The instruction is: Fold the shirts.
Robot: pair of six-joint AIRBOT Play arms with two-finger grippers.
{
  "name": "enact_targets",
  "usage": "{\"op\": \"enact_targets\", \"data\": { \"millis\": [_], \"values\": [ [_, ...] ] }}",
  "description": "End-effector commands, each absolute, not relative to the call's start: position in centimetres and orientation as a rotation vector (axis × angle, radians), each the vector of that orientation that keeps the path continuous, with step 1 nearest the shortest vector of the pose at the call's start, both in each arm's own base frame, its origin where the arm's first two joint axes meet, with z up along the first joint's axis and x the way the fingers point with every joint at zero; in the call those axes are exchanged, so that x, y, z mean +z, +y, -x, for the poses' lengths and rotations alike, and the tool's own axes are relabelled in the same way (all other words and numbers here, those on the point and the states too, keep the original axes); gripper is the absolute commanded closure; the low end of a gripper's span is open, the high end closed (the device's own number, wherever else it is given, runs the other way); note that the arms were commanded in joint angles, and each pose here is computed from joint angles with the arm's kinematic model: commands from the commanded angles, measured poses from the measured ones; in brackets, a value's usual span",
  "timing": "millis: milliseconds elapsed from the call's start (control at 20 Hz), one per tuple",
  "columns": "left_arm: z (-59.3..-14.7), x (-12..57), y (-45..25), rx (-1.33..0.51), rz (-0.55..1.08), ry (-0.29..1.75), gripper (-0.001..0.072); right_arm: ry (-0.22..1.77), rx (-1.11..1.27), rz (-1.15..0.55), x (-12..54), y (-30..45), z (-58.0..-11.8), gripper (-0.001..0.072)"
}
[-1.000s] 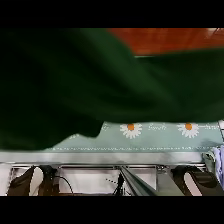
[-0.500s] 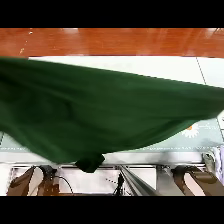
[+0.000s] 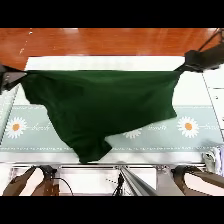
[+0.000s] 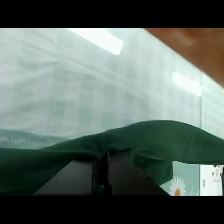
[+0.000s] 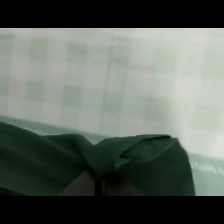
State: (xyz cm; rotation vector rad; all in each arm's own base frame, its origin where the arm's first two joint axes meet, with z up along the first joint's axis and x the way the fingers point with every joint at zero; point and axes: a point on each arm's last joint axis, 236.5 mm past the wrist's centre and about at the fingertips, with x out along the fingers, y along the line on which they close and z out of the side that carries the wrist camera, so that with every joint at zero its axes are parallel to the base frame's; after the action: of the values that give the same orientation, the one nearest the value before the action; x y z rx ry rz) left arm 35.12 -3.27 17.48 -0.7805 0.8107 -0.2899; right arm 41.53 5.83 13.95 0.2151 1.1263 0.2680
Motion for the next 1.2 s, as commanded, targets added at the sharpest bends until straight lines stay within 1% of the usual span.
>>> {"op": "enact_targets", "data": {
  "millis": [0, 100, 200, 400, 450, 500, 550, 600, 650, 750, 850, 900, 1050, 1150],
  "values": [
    [-39.7, 12.2, -4.1, -0.308, 0.845, 0.854, 0.0677, 1.082, 0.247, -0.277, 8.9, 5.9, -47.7, 0.0690],
    [-41.4, 8.8, -5.3, -0.320, 0.840, 0.910, 0.0677, 1.075, 0.229, -0.301, 6.8, 5.7, -49.6, 0.0689],
    [-41.9, 5.4, -7.4, -0.367, 0.801, 0.991, 0.0677, 1.132, 0.222, -0.297, 3.9, 5.9, -49.9, 0.0689],
    [-41.2, -0.7, -11.0, -0.413, 0.813, 1.170, 0.0677, 1.272, 0.199, -0.138, -1.9, 6.5, -49.0, 0.0688],
    [-40.8, -1.6, -11.7, -0.424, 0.820, 1.207, 0.0676, 1.281, 0.202, -0.129, -2.6, 6.8, -49.0, 0.0658],
    [-40.4, -2.1, -11.9, -0.433, 0.826, 1.233, 0.0647, 1.279, 0.205, -0.128, -2.8, 7.1, -49.2, 0.0565],
    [-40.2, -2.2, -11.6, -0.435, 0.835, 1.246, 0.0509, 1.278, 0.209, -0.127, -2.7, 7.3, -49.1, 0.0450],
    [-40.0, -1.9, -11.2, -0.441, 0.847, 1.252, 0.0375, 1.287, 0.211, -0.121, -2.4, 7.1, -48.7, 0.0353],
    [-39.5, -1.1, -10.5, -0.462, 0.863, 1.270, 0.0307, 1.309, 0.226, -0.089, -1.9, 6.6, -47.9, 0.0313],
    [-38.0, 0.8, -8.2, -0.498, 0.902, 1.323, 0.0307, 1.396, 0.256, 0.029, -0.8, 4.3, -44.8, 0.0261],
    [-36.2, 2.1, -4.4, -0.428, 0.955, 1.373, 0.0308, 1.403, 0.196, 0.024, 1.6, 1.4, -43.4, 0.0261],
    [-35.3, 2.7, -2.3, -0.380, 0.953, 1.362, 0.0308, 1.390, 0.146, 0.042, 3.1, -0.7, -42.8, 0.0261],
    [-32.9, 4.5, 3.3, -0.212, 0.860, 1.289, 0.0309, 1.314, -0.007, 0.040, 7.4, -6.3, -41.4, 0.0261],
    [-29.3, 4.1, 4.5, -0.132, 0.820, 1.340, 0.0309, 1.327, -0.056, -0.012, 8.7, -8.6, -39.3, 0.0261]
  ]
}}
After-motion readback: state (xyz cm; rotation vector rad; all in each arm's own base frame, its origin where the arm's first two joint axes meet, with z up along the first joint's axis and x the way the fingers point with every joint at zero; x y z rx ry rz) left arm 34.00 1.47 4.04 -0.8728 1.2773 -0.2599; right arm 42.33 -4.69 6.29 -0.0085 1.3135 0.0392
